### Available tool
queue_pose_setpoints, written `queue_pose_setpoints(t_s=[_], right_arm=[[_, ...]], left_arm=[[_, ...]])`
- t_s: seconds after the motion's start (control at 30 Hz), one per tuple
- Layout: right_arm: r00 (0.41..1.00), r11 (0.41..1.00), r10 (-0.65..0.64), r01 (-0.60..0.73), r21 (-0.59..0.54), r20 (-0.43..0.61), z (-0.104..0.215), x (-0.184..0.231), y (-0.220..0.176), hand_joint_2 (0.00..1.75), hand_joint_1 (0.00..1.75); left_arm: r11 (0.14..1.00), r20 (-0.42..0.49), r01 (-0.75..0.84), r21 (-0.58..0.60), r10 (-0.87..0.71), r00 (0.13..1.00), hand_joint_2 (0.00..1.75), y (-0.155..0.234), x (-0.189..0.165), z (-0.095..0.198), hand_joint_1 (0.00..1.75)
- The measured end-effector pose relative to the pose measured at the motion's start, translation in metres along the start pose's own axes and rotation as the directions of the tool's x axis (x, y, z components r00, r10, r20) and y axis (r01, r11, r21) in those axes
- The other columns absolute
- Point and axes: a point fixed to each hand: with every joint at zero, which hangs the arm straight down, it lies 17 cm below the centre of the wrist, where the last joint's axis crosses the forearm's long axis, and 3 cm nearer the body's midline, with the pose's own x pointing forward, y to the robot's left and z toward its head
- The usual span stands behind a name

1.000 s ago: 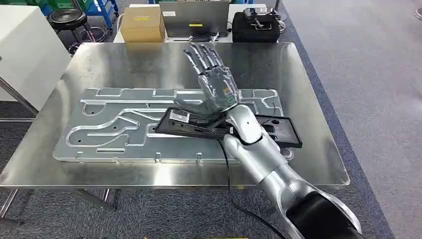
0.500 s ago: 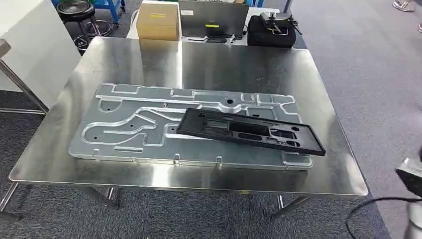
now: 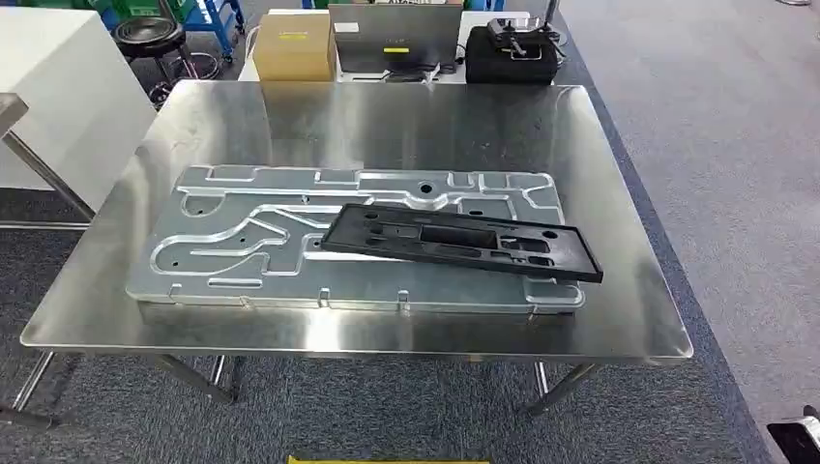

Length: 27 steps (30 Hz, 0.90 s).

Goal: Take the parts from the cabinet and place them on the table.

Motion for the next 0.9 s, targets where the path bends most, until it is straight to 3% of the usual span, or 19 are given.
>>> queue_pose_setpoints(t_s=[0.2, 0.9], right_arm=[[0.998, 0.999, -0.020, 0.022, 0.026, -0.059, 0.014, -0.013, 0.014, 0.00, 0.00], [0.995, 0.999, -0.037, 0.040, 0.032, -0.098, 0.020, -0.021, 0.022, 0.00, 0.00]], left_arm=[[1.000, 0.008, -0.001, -0.003, 0.001, 1.000, 0.00, -0.002, 0.005, -0.003, 0.00], [1.000, 0.001, -0.005, -0.005, 0.005, 1.000, 0.00, -0.004, 0.000, 0.000, 0.00]])
